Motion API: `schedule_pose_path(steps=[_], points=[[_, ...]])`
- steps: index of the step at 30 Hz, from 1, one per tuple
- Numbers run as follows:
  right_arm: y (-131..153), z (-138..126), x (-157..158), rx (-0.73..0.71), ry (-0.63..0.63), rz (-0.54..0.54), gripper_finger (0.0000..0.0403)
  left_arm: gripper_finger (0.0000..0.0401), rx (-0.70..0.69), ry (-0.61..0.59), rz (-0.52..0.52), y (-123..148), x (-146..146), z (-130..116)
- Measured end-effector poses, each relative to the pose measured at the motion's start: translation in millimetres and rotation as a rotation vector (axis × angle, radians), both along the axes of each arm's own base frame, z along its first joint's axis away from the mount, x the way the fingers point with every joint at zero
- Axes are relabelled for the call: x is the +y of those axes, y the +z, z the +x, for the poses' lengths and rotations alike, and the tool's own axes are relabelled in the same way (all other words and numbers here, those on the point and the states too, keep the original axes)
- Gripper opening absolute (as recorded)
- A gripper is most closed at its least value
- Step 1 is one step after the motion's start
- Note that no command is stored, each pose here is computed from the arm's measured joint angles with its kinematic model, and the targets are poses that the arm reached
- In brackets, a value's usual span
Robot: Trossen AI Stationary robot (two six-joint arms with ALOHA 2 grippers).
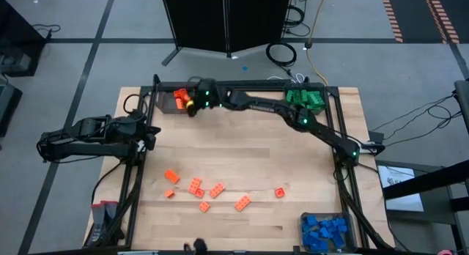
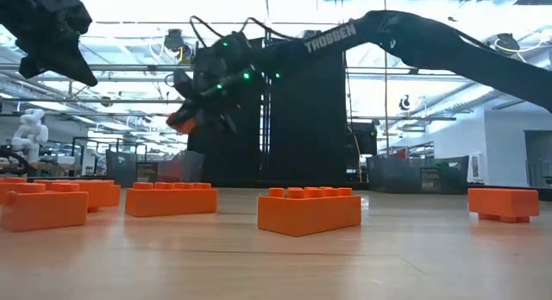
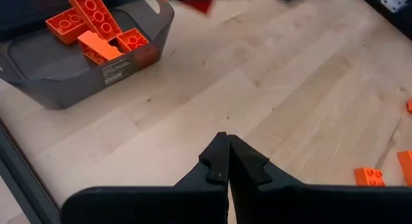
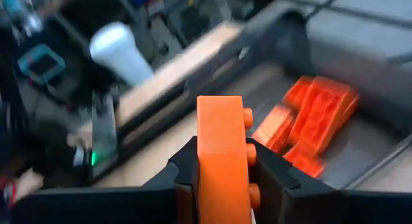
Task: Sort blocks
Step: Put the orange game piece into the top left black bin
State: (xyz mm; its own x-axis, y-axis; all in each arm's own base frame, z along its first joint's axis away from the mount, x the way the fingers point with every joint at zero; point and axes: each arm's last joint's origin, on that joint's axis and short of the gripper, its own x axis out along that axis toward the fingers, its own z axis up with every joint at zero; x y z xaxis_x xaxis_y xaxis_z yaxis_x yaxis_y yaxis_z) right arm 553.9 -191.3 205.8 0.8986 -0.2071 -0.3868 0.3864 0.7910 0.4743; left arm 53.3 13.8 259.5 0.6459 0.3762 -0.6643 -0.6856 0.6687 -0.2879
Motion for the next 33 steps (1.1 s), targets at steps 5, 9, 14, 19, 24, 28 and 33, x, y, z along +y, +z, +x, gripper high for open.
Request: schedule_pose_path(steps=[5, 9, 14, 19, 24, 28, 33], points=[[12.3, -9.7, -37.2, -0.131, -0.067, -0.031, 0.0073, 0.0000, -0.004, 0.006, 0.006, 0.3, 0.2, 0.2], [22.1, -13.7, -51.8, -0.224, -0.088, -0.079, 0.0073, 0.0000, -0.005, 0.034, 0.033, 0.8, 1.3, 0.0], [26.5, -15.7, -61.5, -0.302, -0.082, -0.141, 0.0073, 0.0000, -0.006, 0.078, 0.075, 1.6, 2.9, -0.3], [7.4, -13.0, -69.5, -0.364, -0.046, -0.068, 0.0073, 0.0000, -0.005, 0.089, 0.085, 1.7, 3.3, -0.5], [-29.0, -8.5, -73.1, -0.341, -0.068, 0.079, 0.0073, 0.0000, -0.009, 0.103, 0.087, 1.8, 3.5, -0.6], [-38.0, -7.0, -73.3, -0.352, -0.063, 0.125, 0.0073, 0.0000, -0.014, 0.121, 0.084, 1.8, 3.8, -0.8], [-40.5, -6.9, -73.4, -0.336, -0.058, 0.096, 0.0073, 0.0000, -0.011, 0.121, 0.085, 1.7, 3.8, -1.0]])
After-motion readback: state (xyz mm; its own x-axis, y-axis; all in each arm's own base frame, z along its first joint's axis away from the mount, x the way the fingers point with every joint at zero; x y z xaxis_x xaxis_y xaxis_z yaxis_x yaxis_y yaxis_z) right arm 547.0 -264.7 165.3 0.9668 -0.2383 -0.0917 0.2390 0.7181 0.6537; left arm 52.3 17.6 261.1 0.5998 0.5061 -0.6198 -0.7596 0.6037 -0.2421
